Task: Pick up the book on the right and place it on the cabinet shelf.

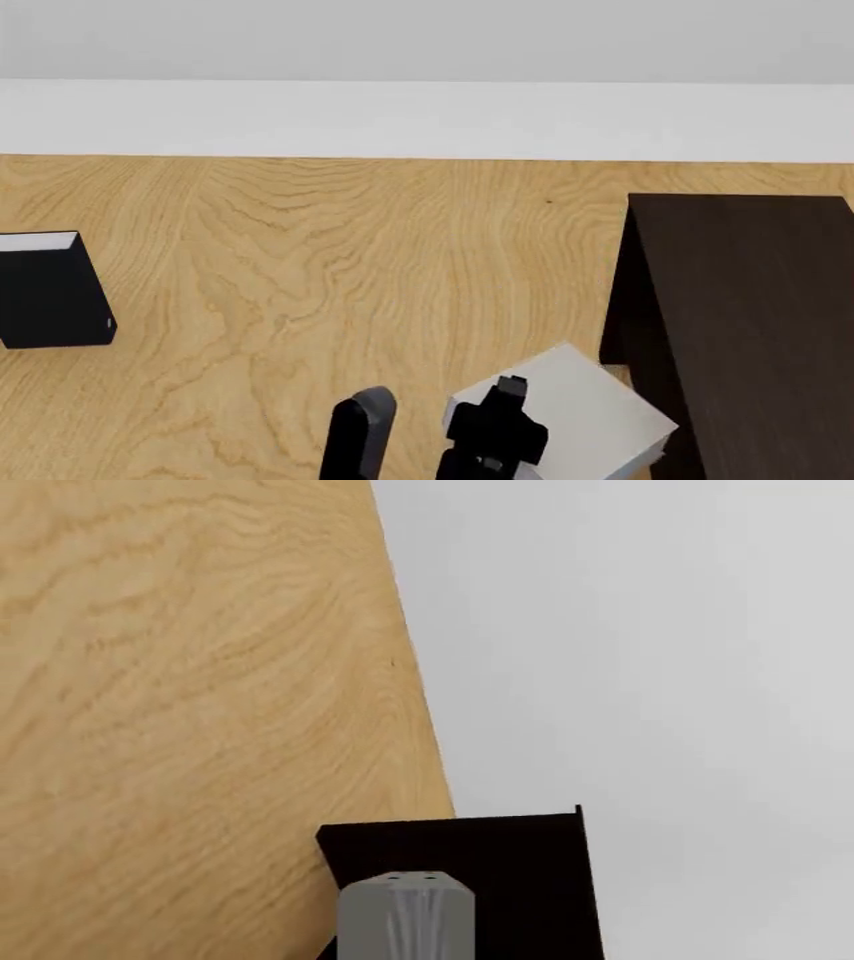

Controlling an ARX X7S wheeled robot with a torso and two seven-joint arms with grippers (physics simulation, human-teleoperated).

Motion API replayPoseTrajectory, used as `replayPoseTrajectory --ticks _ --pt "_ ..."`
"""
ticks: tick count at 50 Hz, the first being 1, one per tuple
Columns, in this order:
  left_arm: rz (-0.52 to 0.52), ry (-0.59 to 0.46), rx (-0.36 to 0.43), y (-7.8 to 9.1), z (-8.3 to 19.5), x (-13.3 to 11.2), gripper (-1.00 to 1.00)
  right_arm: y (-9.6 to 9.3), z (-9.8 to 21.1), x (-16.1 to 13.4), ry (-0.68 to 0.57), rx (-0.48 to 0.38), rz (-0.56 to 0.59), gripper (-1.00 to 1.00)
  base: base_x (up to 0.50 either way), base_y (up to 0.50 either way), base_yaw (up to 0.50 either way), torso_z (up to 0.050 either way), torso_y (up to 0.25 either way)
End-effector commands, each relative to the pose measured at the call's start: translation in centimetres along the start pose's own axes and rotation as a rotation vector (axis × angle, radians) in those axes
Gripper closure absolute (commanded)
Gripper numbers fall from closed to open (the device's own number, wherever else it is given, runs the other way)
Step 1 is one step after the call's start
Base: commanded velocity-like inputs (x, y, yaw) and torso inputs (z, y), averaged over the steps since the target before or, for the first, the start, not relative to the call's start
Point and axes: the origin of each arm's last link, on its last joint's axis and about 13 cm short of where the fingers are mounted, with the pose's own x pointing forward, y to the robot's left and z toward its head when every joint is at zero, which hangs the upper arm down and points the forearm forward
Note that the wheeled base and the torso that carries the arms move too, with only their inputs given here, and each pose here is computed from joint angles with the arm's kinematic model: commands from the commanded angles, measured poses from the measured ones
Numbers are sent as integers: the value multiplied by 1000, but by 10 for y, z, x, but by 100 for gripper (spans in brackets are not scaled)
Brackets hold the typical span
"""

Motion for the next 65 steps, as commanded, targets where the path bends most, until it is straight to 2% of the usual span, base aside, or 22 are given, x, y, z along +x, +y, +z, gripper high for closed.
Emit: replayPoseTrajectory --ticks 1,11,31,65 --pt "-1 -10 -5 0 1 0 -100 2 -8 7 30 -36 -99 100 0 0 0 0 0" --pt "0 -11 -2 0 1 0 -100 5 -12 7 42 -32 -84 100 0 0 0 0 1" --pt "-2 -6 -2 -1 2 0 -100 13 -26 16 123 -111 -128 100 0 0 0 1 1" --pt "-3 -7 -5 0 1 0 -100 19 -39 29 220 -113 -141 100 0 0 0 0 1"
